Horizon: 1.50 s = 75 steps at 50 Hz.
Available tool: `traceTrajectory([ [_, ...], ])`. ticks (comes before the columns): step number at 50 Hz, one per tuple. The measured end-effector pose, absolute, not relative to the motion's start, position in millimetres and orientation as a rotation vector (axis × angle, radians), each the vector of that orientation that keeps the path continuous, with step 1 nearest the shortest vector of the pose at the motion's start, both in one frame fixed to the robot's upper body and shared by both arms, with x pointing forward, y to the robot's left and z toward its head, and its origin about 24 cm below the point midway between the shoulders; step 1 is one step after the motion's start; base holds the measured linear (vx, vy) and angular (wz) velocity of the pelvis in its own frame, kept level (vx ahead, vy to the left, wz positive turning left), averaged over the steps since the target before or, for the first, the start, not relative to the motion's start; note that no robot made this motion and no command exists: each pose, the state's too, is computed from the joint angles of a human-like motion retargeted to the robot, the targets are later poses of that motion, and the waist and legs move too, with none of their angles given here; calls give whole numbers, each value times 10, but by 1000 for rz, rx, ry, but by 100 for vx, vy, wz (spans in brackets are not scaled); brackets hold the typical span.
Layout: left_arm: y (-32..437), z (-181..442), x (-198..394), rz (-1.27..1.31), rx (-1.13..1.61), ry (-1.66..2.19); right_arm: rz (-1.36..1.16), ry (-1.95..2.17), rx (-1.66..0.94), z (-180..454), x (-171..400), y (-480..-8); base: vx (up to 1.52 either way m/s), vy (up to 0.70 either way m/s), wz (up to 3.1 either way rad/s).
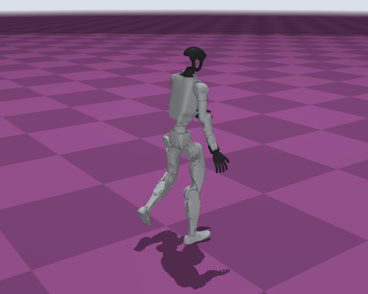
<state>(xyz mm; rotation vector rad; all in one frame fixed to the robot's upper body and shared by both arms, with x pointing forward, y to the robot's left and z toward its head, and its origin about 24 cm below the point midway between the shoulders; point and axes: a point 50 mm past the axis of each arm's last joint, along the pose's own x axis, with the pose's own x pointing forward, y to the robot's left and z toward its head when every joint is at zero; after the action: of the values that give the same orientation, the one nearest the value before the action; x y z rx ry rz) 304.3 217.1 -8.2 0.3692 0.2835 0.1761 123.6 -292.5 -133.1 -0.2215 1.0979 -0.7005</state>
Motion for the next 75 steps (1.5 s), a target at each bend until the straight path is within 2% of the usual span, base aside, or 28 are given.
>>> traceTrajectory([
  [4,2277,-626,2468,232,323,482,-580,833,-324,-918,2217,-2774,66,-5,-120],
  [9,2531,-1131,1649,447,189,755,-514,436,-350,-83,3217,-2452,66,4,-81],
  [13,2716,-1407,950,674,48,988,-434,133,-360,657,3690,-2157,69,11,-45],
  [17,2843,-1527,239,941,-109,1166,-313,-152,-476,1294,3894,-1833,78,17,-13],
  [21,2981,-1482,-292,1197,-195,1225,-260,-408,-682,1683,3871,-1591,81,20,15],
  [24,3116,-1405,-464,1310,-193,1208,-245,-517,-820,1736,3789,-1530,83,25,60],
  [27,3272,-1333,-419,1312,-154,1162,-147,-487,-907,1578,3735,-1524,80,23,133],
  [34,3479,-1240,104,1293,-212,969,97,-296,-1075,1221,3754,-1552,66,5,174],
  [39,3610,-1141,93,1441,-208,879,10,-334,-1012,1179,3642,-1691,58,-16,198],
  [45,3919,-897,-406,1612,-102,883,-30,-301,-905,1038,3378,-1975,51,-33,187],
  [52,4394,-223,-1197,1850,230,984,-56,-137,-870,723,2914,-2393,47,-59,149],
  [57,4612,190,-1399,1964,398,989,-165,-133,-782,673,2654,-2539,35,-82,54],
  [62,4539,137,-1466,2010,382,1032,-281,-165,-672,581,2399,-2489,50,-61,74],
  [66,4093,-386,-1451,2017,183,1195,-328,-247,-591,609,2401,-2237,37,-60,-48],
  [68,3817,-724,-1226,1969,55,1259,-351,-250,-546,570,2394,-2116,40,-53,-64],
  [70,3541,-1064,-708,1883,-95,1239,-377,-229,-527,504,2379,-2044,43,-44,-71],
  [72,3277,-1285,123,1728,-257,1109,-394,-201,-554,449,2379,-2054,45,-36,-92],
  [75,2880,-1056,1672,1223,-375,743,-367,-200,-710,532,2427,-2284,43,-25,-135],
])
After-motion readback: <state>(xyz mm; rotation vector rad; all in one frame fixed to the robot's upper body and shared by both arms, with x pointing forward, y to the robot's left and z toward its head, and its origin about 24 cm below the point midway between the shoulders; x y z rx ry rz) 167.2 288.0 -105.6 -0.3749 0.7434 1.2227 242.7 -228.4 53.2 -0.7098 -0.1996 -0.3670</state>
